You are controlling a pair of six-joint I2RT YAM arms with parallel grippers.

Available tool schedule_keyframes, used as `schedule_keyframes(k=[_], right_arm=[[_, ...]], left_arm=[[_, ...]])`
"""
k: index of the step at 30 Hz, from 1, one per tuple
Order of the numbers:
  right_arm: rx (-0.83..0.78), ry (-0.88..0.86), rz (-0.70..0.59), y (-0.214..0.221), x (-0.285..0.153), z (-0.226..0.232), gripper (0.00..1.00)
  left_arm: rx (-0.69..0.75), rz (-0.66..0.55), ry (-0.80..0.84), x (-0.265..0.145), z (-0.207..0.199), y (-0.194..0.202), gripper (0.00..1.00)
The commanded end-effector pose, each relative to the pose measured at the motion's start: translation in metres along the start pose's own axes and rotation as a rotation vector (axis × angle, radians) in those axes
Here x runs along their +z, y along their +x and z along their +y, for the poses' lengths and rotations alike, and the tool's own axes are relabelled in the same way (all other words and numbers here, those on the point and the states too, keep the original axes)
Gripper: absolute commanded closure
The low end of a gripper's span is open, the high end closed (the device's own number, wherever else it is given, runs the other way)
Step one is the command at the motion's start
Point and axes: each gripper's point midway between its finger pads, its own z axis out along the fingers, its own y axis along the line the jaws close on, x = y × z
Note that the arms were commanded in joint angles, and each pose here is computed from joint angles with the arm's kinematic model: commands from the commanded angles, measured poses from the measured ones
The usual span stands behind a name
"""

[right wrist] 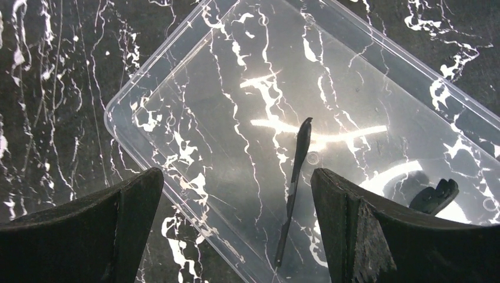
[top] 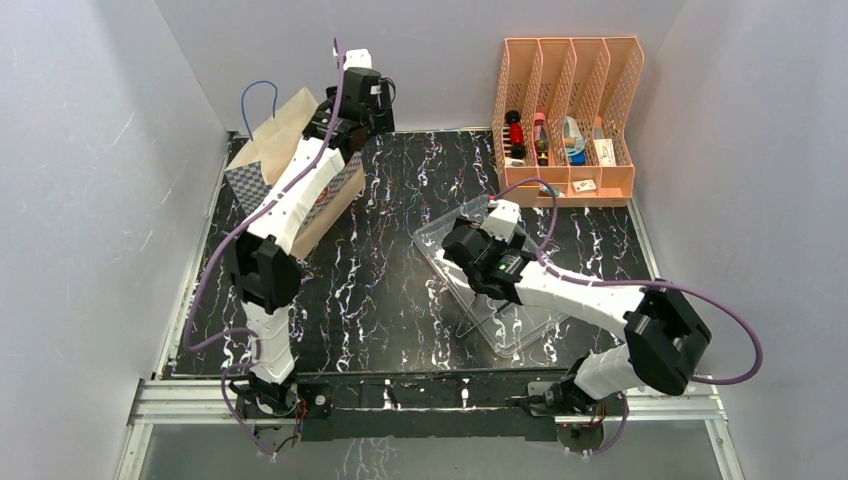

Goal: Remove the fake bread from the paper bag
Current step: Move the paper bag to the center of the board, then move the container to the center of the board.

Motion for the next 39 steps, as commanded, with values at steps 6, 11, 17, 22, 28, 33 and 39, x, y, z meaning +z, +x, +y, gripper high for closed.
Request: schedule_keyframes(k=[6,11,17,22,28,33,39], right_arm=[[-0.167,-0.067,0.013,0.002,0.013,0.051,0.02],[-0.244,-0.093,0.032,0.013,0.023,0.069,0.02],[-0.326,-0.117,0.058,0.029,0.037,0.083,0.02],[-0.376,-0.122,0.076,0.045,0.048,0.086,0.02],[-0.425,-0.149,0.098,0.06,0.057,0.092,0.06],[-0.443,-0.186,0.109,0.068,0.062,0.1,0.16],[-0.453,-0.186,0.115,0.072,0.067,0.106,0.34]], left_arm=[[-0.078,-0.21,0.04,-0.085,0.014,-0.07,0.3],[-0.084,-0.248,0.062,-0.106,0.014,-0.085,0.3],[-0.126,-0.342,0.081,-0.152,0.026,-0.106,0.3],[-0.152,-0.397,0.083,-0.184,0.043,-0.104,0.3],[-0.173,-0.431,0.058,-0.215,0.072,-0.088,0.31],[-0.201,-0.449,0.032,-0.239,0.098,-0.067,0.31],[-0.221,-0.42,0.03,-0.25,0.113,-0.038,0.32]])
